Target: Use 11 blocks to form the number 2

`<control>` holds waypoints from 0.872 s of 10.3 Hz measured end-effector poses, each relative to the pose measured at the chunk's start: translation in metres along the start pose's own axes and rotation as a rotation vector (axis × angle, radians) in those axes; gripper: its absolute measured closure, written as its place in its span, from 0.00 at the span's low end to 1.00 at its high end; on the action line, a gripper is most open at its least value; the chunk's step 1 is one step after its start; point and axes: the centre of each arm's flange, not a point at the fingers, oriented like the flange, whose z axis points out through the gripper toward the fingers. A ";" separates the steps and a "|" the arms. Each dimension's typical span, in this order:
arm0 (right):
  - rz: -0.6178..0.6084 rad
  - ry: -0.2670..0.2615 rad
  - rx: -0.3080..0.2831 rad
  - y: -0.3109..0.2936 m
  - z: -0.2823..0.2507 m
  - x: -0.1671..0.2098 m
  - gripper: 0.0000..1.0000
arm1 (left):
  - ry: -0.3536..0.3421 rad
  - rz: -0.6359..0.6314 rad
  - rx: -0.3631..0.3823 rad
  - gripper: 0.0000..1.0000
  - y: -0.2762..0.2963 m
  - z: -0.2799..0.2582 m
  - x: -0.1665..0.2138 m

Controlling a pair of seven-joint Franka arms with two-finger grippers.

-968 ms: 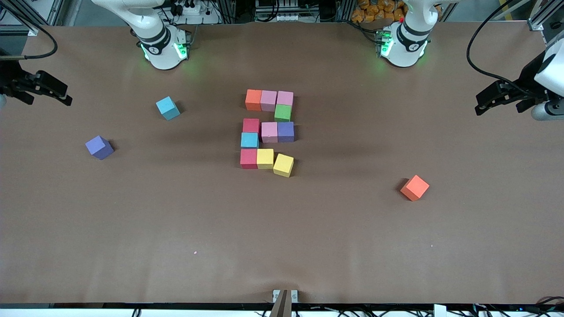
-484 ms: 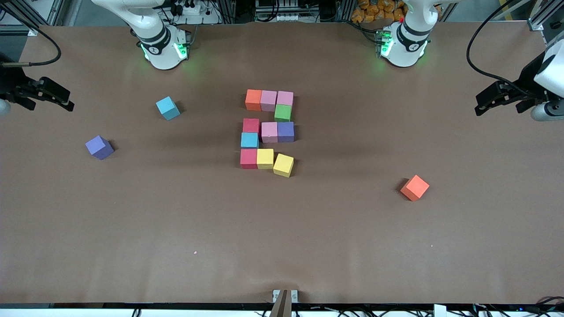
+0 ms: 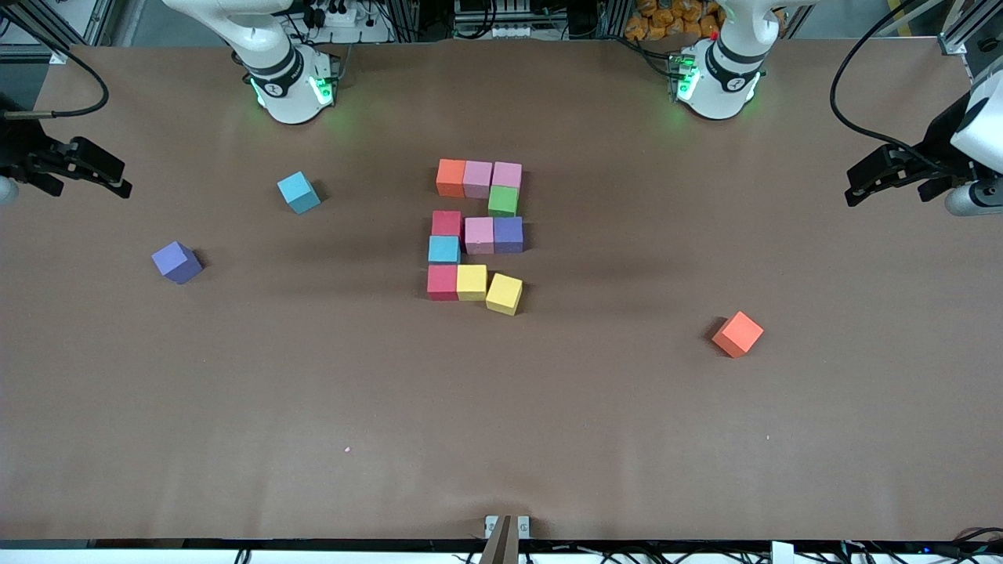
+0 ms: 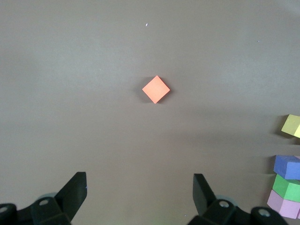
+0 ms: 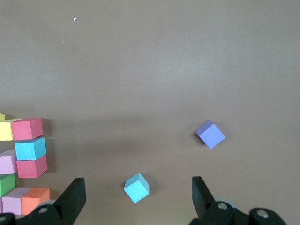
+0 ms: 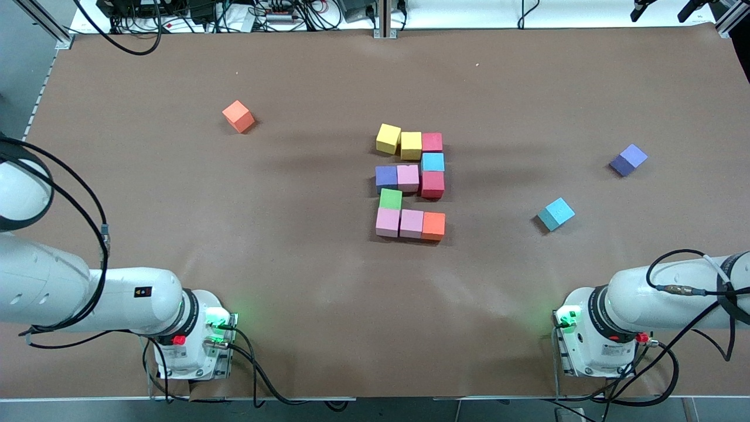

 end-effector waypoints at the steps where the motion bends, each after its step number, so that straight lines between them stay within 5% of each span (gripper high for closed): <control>1: 0.000 -0.001 0.000 0.000 0.000 0.000 0.00 | 0.000 0.000 0.000 0.00 0.000 0.000 0.000; 9: 0.000 -0.002 0.000 0.000 0.000 0.000 0.00 | 0.000 -0.008 0.000 0.00 -0.004 0.000 0.001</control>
